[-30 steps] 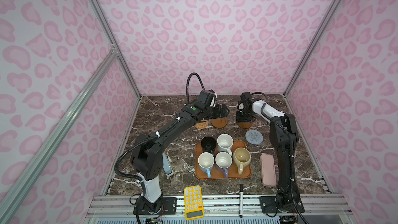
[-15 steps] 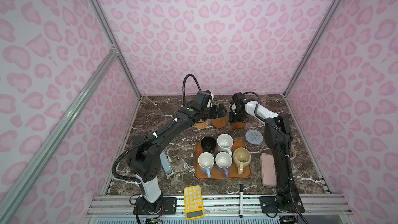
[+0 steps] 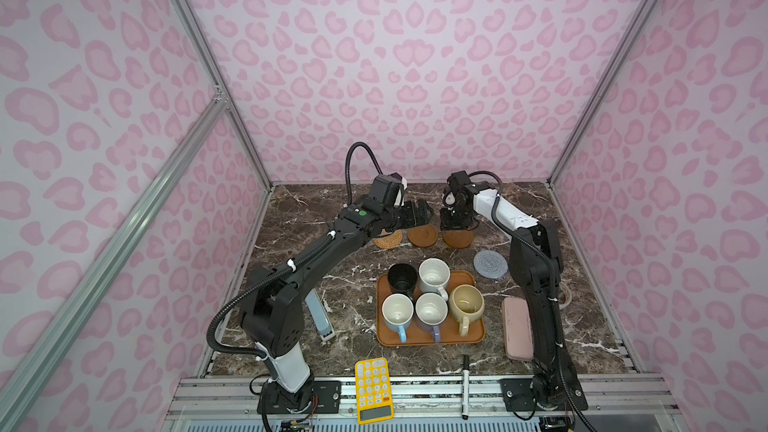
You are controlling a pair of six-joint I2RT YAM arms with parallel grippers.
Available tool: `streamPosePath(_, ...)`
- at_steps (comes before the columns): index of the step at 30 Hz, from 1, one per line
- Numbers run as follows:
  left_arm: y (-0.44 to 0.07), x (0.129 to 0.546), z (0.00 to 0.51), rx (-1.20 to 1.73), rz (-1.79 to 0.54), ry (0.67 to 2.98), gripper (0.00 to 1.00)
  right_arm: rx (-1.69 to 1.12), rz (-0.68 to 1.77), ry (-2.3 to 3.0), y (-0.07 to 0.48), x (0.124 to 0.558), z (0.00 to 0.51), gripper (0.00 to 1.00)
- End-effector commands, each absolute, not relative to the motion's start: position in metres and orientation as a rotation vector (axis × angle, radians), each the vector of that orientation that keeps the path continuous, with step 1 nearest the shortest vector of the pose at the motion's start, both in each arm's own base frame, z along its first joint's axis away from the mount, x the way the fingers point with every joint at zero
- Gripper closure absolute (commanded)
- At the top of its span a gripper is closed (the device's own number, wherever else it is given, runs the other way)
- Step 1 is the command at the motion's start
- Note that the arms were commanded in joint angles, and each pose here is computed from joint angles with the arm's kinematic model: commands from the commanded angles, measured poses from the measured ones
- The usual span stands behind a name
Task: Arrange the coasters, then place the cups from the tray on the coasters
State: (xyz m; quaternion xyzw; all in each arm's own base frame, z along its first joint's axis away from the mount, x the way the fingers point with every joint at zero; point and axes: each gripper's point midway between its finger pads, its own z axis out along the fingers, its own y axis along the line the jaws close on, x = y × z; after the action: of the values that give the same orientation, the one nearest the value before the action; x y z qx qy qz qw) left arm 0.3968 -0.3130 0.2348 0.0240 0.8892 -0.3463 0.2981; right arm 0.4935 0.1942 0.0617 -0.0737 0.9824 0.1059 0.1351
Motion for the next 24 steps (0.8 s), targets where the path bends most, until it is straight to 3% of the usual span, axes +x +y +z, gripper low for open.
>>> streamPosePath(1, -0.31, 0.397, 0.253, 0.059, -0.947, 2.294, 0.03, -0.195, 0.282, 2.871, 0.189, 0.486, 0.071, 0.58)
streamPosePath(4, -0.31, 0.39, 0.264, 0.077, -0.98, 2.274, 0.03, -0.183, 0.285, 2.823, 0.19, 0.483, 0.095, 0.55)
streamPosePath(8, -0.314, 0.375, 0.288, 0.145, -1.061, 2.225, 0.03, -0.146, 0.283, 2.768, 0.188, 0.466, 0.128, 0.27)
streamPosePath(11, -0.317, 0.365, 0.306, 0.18, -1.136, 2.176, 0.03, -0.088, 0.267, 2.724, 0.179, 0.451, 0.15, 0.16)
streamPosePath(13, -0.315, 0.362, 0.317, 0.172, -1.175, 2.141, 0.03, -0.047, 0.257, 2.685, 0.171, 0.441, 0.165, 0.02)
streamPosePath(24, -0.315, 0.335, 0.342, 0.227, -1.314, 2.088, 0.03, 0.252, 0.019, 2.397, 0.086, 0.385, 0.213, 0.01)
